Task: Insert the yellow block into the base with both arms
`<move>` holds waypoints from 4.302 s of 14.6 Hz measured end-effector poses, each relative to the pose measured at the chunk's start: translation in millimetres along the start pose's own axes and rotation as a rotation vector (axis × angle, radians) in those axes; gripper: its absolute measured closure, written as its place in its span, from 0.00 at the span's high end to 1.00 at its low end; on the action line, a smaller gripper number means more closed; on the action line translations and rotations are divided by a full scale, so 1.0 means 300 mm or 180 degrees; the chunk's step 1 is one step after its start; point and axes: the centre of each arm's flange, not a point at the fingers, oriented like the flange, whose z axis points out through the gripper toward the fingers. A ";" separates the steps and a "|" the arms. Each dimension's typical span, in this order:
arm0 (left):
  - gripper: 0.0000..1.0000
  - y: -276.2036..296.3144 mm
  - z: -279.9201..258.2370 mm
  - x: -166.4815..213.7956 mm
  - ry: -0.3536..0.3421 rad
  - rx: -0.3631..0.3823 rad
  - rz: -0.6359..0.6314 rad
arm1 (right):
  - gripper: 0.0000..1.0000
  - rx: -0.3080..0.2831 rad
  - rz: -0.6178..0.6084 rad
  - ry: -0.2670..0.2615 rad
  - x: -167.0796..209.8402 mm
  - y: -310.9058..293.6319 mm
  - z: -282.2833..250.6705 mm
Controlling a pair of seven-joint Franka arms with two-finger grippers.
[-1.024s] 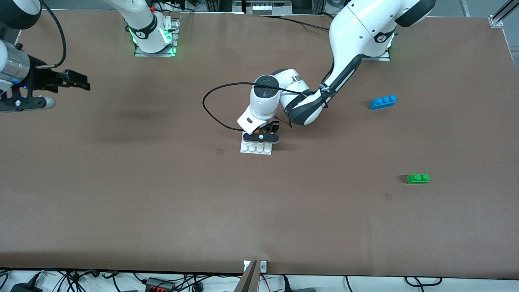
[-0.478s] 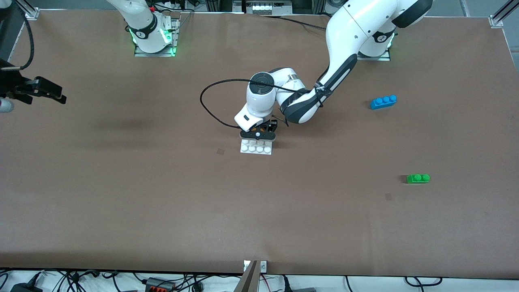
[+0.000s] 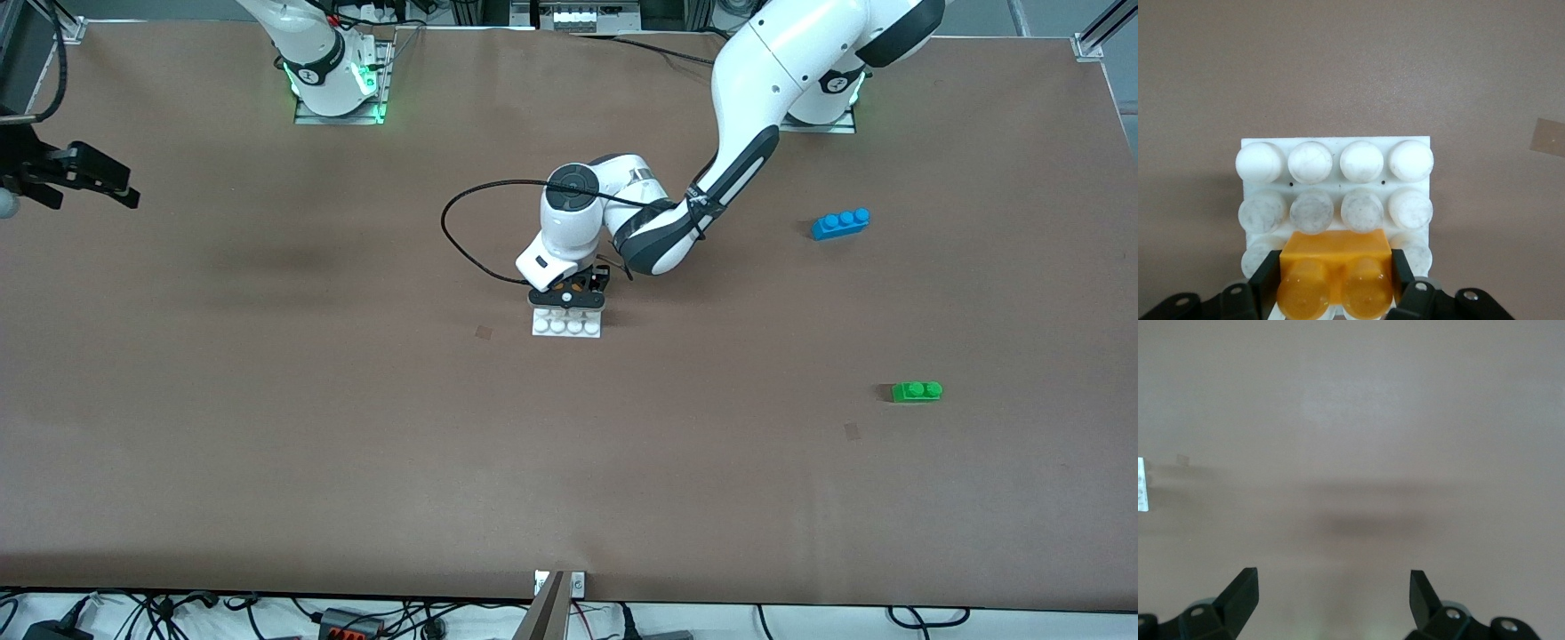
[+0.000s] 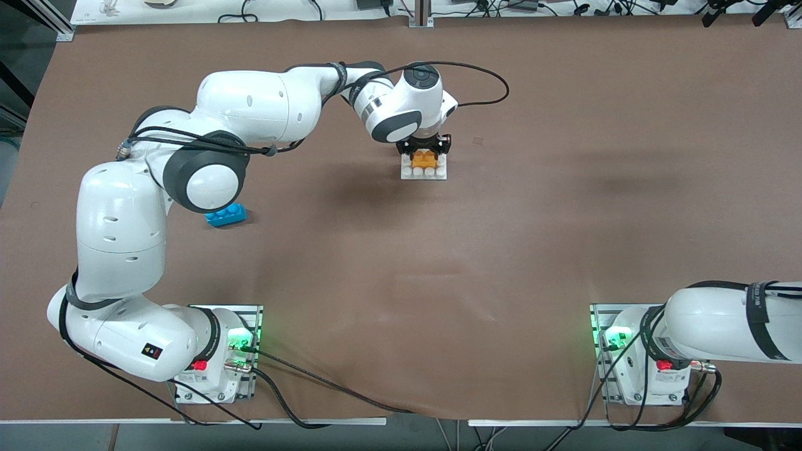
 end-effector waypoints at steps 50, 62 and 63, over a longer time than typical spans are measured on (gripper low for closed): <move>1.00 -1.508 -1.356 0.378 -0.0375 0.0183 -0.0339 | 1.00 -0.0035 -0.0216 0.0010 0.012 -0.118 0.011; 1.00 -1.513 -1.390 0.372 -0.0353 0.0104 -0.0450 | 1.00 -0.0038 -0.0234 0.0009 0.012 -0.129 0.011; 1.00 -1.517 -1.390 0.372 -0.0355 0.0101 -0.0400 | 1.00 -0.0038 -0.0234 0.0009 0.012 -0.129 0.011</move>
